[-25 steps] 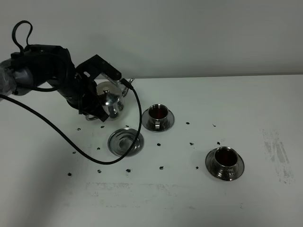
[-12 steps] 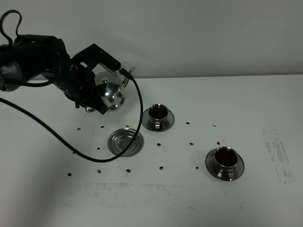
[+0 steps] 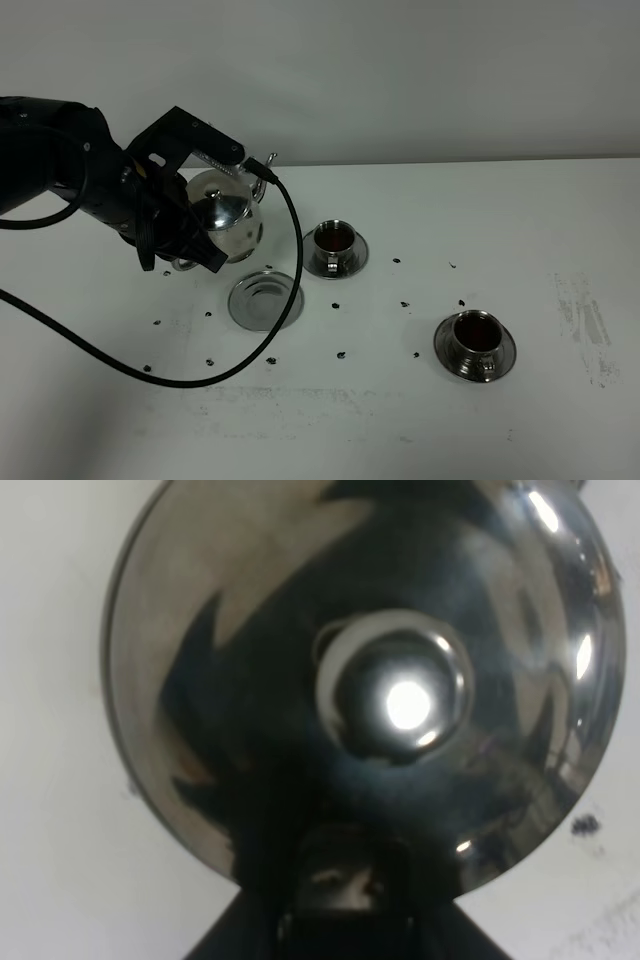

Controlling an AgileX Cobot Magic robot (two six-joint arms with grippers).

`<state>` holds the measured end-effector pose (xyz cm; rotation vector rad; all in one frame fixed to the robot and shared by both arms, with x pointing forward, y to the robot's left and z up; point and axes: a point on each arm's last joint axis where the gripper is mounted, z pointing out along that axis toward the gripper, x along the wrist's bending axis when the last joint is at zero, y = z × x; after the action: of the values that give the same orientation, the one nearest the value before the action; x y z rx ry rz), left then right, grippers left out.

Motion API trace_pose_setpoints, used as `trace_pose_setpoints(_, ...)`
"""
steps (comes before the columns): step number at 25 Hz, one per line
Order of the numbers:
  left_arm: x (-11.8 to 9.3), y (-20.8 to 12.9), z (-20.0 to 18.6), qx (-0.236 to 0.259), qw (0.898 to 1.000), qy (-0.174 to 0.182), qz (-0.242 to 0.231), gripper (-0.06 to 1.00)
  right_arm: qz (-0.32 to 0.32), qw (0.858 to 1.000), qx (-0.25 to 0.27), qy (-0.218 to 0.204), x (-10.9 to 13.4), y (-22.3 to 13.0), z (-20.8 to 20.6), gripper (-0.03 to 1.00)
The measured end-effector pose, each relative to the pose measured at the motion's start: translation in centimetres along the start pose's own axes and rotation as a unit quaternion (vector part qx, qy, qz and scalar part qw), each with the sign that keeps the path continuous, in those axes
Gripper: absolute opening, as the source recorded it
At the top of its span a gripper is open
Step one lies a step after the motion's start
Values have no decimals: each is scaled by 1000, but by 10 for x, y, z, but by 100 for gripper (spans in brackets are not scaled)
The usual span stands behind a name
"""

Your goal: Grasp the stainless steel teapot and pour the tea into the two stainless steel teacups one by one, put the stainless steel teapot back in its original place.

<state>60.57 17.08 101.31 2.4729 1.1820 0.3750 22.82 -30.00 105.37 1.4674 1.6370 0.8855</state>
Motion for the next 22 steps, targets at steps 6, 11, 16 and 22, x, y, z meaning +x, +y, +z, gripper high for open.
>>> trace_pose_setpoints(6, -14, -2, 25, 26, 999, -33, -21, 22, 0, 1000, 0, 0, 0, 0, 0, 43)
trace_pose_setpoints(11, -21, -8, 46, 61, 996, -57, -28, 22, 0, 1000, 0, 0, 0, 0, 0, 43)
trace_pose_setpoints(16, -21, -10, 53, 70, 995, -60, -30, 22, 0, 1000, 0, 0, 0, 0, 0, 43)
trace_pose_setpoints(22, -21, -12, 65, 77, 995, -61, -32, 22, 0, 1000, 0, 0, 0, 0, 0, 43)
